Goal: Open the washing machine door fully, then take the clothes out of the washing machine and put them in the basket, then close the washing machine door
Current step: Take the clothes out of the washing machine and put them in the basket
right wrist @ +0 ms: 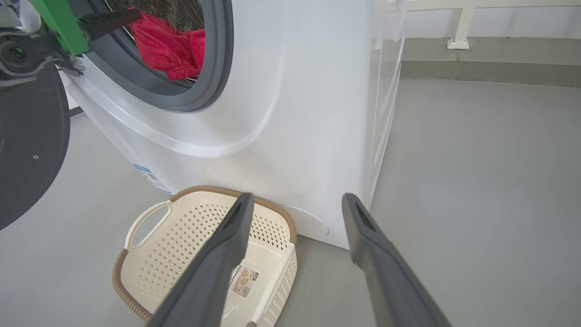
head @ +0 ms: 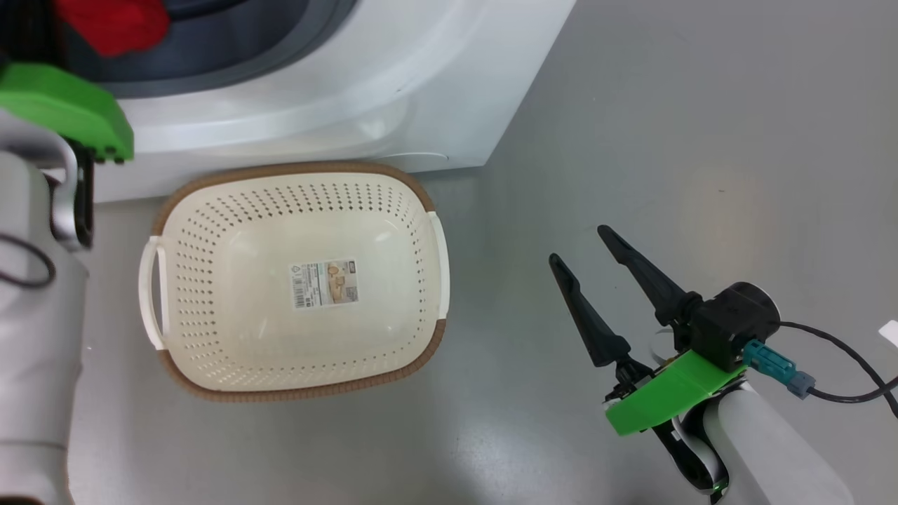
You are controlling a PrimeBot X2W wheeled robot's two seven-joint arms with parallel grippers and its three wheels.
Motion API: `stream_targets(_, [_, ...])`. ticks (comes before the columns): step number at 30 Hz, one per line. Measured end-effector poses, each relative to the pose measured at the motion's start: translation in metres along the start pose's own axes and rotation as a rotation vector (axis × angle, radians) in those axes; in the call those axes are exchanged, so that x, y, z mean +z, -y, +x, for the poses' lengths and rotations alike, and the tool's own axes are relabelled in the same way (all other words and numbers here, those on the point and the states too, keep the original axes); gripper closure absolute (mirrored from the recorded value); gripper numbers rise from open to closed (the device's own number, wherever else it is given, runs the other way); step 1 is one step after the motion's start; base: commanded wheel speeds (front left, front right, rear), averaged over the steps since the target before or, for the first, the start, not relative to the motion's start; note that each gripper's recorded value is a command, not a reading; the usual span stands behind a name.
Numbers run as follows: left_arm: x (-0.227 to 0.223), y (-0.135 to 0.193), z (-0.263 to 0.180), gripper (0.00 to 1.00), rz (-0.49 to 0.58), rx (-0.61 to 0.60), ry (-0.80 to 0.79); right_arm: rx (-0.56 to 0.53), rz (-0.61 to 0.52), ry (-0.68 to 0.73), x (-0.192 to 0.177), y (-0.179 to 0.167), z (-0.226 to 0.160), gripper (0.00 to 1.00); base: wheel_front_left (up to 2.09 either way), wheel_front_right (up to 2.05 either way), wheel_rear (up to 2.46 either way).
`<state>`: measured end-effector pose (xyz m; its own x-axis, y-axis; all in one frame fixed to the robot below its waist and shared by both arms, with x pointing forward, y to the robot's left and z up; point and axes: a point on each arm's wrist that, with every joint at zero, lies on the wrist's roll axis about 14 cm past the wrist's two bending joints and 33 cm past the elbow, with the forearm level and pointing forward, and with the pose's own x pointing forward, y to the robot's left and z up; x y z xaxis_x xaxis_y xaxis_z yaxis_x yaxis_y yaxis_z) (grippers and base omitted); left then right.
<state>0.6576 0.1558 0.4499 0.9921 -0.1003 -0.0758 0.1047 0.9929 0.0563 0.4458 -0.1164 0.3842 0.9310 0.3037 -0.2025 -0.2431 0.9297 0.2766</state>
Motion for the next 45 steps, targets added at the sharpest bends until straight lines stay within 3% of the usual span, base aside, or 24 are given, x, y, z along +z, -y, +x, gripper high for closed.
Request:
stream_targets(27, [0.086,0.007,-0.098,1.00,-0.037,-0.015,0.325,0.036,-0.035,0.087,0.038,-0.017,-0.010,0.00,0.00,0.00,0.00])
stream_targets(45, [0.135,0.008,-0.167,1.00,-0.044,0.001,0.419,0.058,-0.057,0.142,0.060,-0.032,-0.031,0.00,0.00,0.00,0.00])
